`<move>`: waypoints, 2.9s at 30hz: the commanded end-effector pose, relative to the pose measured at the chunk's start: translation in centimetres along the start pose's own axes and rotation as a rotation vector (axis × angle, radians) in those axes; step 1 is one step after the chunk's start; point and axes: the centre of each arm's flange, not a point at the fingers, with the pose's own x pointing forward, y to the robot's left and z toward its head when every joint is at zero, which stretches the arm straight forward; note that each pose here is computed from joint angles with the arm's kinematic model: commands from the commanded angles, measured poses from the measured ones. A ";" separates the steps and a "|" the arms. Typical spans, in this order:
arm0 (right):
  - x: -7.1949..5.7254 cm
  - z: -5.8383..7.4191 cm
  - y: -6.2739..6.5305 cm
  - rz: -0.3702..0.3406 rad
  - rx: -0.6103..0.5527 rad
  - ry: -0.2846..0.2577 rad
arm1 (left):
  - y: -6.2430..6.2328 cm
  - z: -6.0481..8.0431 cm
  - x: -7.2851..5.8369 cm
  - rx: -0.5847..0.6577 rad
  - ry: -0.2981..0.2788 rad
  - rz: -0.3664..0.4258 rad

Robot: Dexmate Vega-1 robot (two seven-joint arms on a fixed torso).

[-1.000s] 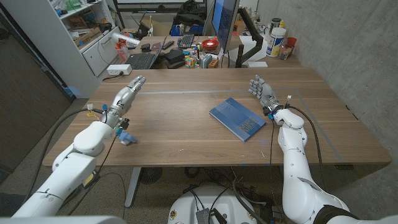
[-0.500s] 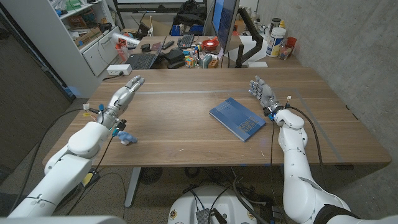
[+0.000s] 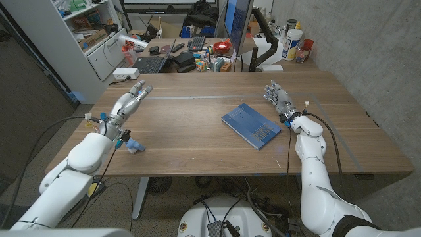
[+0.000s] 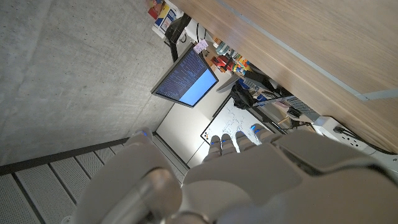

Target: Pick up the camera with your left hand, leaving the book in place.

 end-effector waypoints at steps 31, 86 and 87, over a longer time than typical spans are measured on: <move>1.3 -0.4 1.1 0.033 -0.001 0.022 | 2.3 1.3 -5.9 0.410 0.085 0.179; 2.1 0.0 1.4 0.048 -0.015 0.009 | 2.8 2.2 -7.3 0.810 0.213 0.179; 2.1 0.0 1.4 0.048 -0.015 0.009 | 2.7 2.3 -7.3 0.820 0.215 0.178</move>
